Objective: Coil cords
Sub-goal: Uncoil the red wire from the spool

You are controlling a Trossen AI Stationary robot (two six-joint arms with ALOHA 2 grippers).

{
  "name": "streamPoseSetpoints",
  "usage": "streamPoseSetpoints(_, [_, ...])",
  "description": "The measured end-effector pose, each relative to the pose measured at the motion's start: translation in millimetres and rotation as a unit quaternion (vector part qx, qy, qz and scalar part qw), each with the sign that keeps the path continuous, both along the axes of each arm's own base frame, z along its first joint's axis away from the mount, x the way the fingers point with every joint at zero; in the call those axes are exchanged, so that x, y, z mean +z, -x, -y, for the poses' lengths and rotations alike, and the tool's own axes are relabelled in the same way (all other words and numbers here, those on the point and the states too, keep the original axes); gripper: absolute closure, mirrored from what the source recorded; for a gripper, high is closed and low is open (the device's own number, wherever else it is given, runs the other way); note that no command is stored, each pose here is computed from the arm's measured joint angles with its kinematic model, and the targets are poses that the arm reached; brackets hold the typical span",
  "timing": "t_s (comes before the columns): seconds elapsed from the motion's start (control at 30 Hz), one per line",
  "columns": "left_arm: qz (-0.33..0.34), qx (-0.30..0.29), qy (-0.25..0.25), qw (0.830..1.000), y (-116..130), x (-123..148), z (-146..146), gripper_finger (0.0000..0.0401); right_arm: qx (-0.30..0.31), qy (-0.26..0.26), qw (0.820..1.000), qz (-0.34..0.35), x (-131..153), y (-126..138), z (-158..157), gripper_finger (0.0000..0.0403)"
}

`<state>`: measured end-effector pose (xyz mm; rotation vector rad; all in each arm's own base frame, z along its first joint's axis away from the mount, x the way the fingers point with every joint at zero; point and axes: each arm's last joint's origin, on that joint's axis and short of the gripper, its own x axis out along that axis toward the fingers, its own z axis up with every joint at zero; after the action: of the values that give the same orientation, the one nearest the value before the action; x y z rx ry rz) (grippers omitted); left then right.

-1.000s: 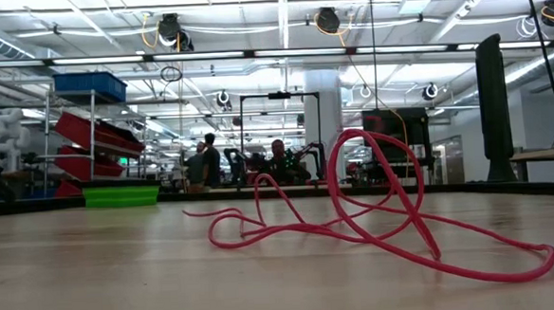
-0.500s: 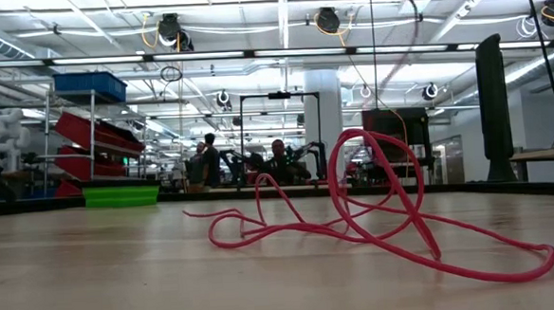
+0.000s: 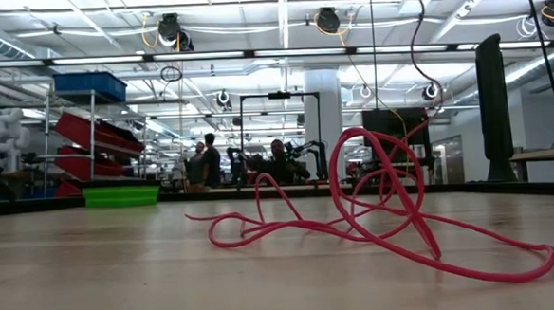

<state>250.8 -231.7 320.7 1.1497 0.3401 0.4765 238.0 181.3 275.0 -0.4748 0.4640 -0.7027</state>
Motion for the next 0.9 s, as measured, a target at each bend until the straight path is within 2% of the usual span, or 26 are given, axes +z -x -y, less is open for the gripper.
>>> streamPoseSetpoints(0.3, [-0.020,0.009,-0.021,1.000,-16,2,-22,0.0397,-0.055,0.000,0.998,-0.012,-15,-14,29,0.0403])
streamPoseSetpoints(0.5, [-0.068,0.035,-0.057,0.995,-27,-8,-40,0.0397,-0.081,0.002,0.997,-0.016,-21,-18,42,0.0403])
streamPoseSetpoints(0.9, [-0.097,-0.021,-0.055,0.994,-35,-15,-48,0.0397,-0.035,-0.020,0.998,-0.038,-19,-9,21,0.0359])
